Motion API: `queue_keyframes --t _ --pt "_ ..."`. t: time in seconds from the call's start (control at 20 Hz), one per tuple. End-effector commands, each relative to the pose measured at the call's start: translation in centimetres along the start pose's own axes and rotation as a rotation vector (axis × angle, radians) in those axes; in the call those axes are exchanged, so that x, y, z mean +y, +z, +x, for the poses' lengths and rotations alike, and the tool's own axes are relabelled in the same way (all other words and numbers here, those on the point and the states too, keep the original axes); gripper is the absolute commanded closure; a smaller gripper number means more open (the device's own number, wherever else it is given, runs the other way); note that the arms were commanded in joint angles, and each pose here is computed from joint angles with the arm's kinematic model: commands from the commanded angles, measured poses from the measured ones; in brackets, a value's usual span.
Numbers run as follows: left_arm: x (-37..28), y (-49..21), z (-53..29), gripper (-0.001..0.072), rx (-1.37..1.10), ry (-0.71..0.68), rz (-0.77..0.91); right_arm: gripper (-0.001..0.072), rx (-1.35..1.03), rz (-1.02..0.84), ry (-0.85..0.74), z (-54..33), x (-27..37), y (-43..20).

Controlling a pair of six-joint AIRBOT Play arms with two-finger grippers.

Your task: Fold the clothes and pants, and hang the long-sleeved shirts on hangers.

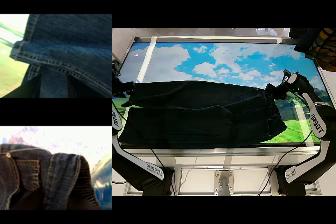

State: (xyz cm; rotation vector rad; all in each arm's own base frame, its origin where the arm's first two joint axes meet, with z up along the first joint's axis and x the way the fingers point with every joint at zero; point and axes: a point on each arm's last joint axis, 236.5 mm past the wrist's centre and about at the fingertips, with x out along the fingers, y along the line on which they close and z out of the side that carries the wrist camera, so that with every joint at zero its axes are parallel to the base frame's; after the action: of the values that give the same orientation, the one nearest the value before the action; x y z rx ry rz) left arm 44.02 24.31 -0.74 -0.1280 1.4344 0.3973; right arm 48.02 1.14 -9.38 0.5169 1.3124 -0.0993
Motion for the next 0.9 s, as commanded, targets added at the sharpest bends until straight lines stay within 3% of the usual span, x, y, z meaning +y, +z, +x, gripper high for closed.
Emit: queue_keyframes --t 0.0,0.05,0.35,0.55,0.75,0.8,0.85 --pt "-2.0 0.3 -0.2 0.0335 -0.011 -0.046 0.030 0.0607 0.014 0.009 0.007 0.6 0.5 -0.2" --pt "-2.6 0.5 -0.3 0.0335 -0.016 -0.047 0.051 0.0680 -0.025 0.023 0.036 0.5 1.2 0.7" --pt "-5.3 2.0 -0.7 0.0335 -0.078 -0.052 0.106 0.0681 -0.415 -0.207 0.121 -6.0 6.0 11.3" --pt "-6.6 2.9 -1.0 0.0335 -0.118 -0.054 0.127 0.0682 -0.643 -0.290 -0.009 -12.4 5.3 17.2" --pt "-7.2 3.9 -1.2 0.0335 -0.156 -0.056 0.111 0.0680 -0.590 -0.130 -0.192 -13.0 -2.6 17.7" --pt "-7.2 4.1 -1.2 0.0335 -0.166 -0.057 0.105 0.0674 -0.558 -0.106 -0.212 -12.7 -4.1 17.3" --pt "-7.4 4.3 -1.3 0.0335 -0.174 -0.057 0.108 0.0537 -0.528 -0.086 -0.230 -12.4 -5.5 16.9"
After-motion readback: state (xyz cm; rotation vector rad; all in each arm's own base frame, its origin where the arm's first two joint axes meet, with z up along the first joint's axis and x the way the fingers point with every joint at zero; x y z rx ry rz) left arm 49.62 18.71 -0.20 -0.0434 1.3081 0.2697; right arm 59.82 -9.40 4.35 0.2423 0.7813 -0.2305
